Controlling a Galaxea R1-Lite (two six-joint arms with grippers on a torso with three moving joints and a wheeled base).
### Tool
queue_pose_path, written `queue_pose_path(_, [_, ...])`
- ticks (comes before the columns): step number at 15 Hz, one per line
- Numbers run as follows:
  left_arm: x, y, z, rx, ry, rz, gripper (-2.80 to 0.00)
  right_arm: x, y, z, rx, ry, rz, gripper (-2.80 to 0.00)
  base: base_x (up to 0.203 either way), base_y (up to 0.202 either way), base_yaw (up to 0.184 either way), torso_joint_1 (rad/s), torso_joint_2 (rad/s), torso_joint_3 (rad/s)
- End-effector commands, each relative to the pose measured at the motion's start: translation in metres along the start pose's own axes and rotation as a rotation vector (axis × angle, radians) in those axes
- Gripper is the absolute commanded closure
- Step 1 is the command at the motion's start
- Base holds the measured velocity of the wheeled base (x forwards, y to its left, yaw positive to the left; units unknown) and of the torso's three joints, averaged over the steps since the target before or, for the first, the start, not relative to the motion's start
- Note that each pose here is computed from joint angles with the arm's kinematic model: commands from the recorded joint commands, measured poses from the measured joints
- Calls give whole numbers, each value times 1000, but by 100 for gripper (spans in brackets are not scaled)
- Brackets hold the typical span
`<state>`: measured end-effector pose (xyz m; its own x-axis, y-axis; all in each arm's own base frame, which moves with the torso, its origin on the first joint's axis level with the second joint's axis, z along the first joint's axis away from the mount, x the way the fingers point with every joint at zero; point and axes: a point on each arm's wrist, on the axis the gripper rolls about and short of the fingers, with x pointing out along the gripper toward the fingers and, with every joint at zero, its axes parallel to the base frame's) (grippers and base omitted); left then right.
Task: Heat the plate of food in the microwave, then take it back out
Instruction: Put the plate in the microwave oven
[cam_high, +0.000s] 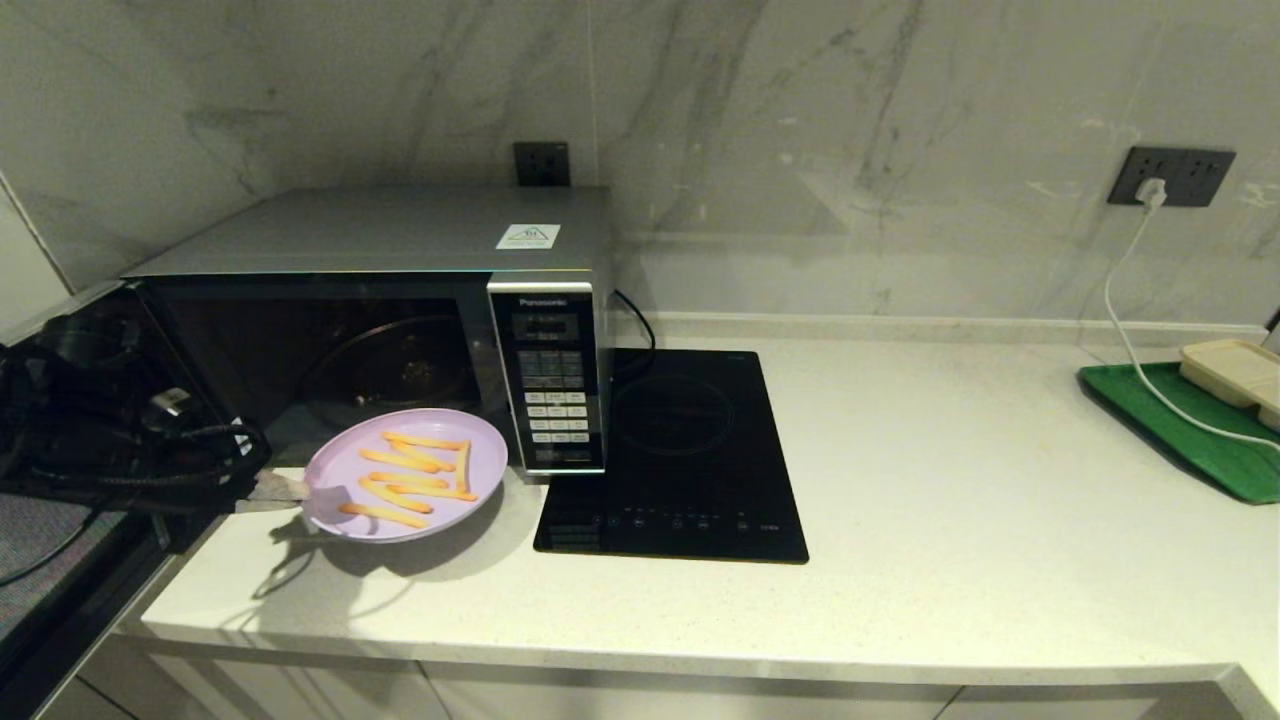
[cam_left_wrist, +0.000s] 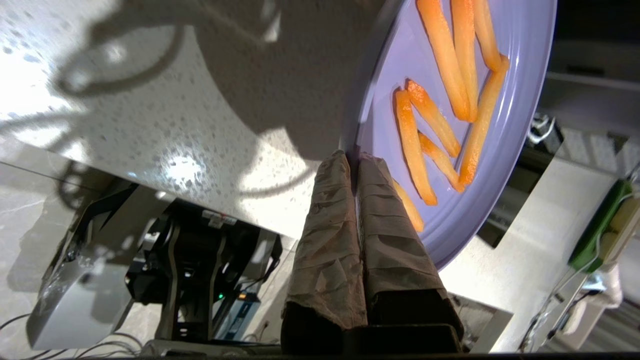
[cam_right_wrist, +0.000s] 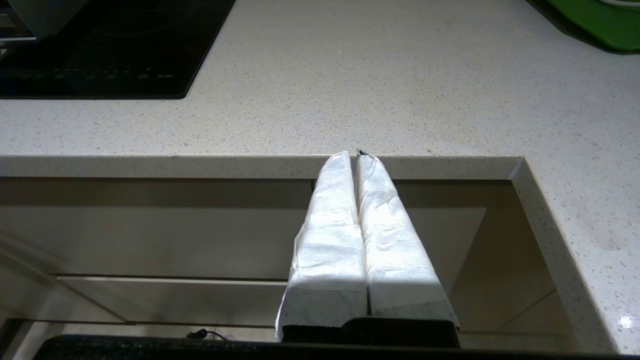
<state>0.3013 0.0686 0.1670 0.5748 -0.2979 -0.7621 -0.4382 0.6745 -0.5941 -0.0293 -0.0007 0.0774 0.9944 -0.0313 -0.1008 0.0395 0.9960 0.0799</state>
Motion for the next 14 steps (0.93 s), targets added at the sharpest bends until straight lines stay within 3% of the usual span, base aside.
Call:
queue_pose_path(1, [4, 4, 8, -22, -2, 5, 0, 0, 0, 0, 1, 2, -1, 0, 0, 0, 0, 0, 0, 0])
queue_pose_path(6, [5, 10, 23, -59, -31, 9, 0, 0, 0, 0, 1, 2, -1, 0, 0, 0, 0, 0, 0, 0])
queue_pose_path(14, [15, 4, 43, -142, -40, -30, 0, 0, 0, 0, 1, 2, 0, 0, 0, 0, 0, 0, 0, 0])
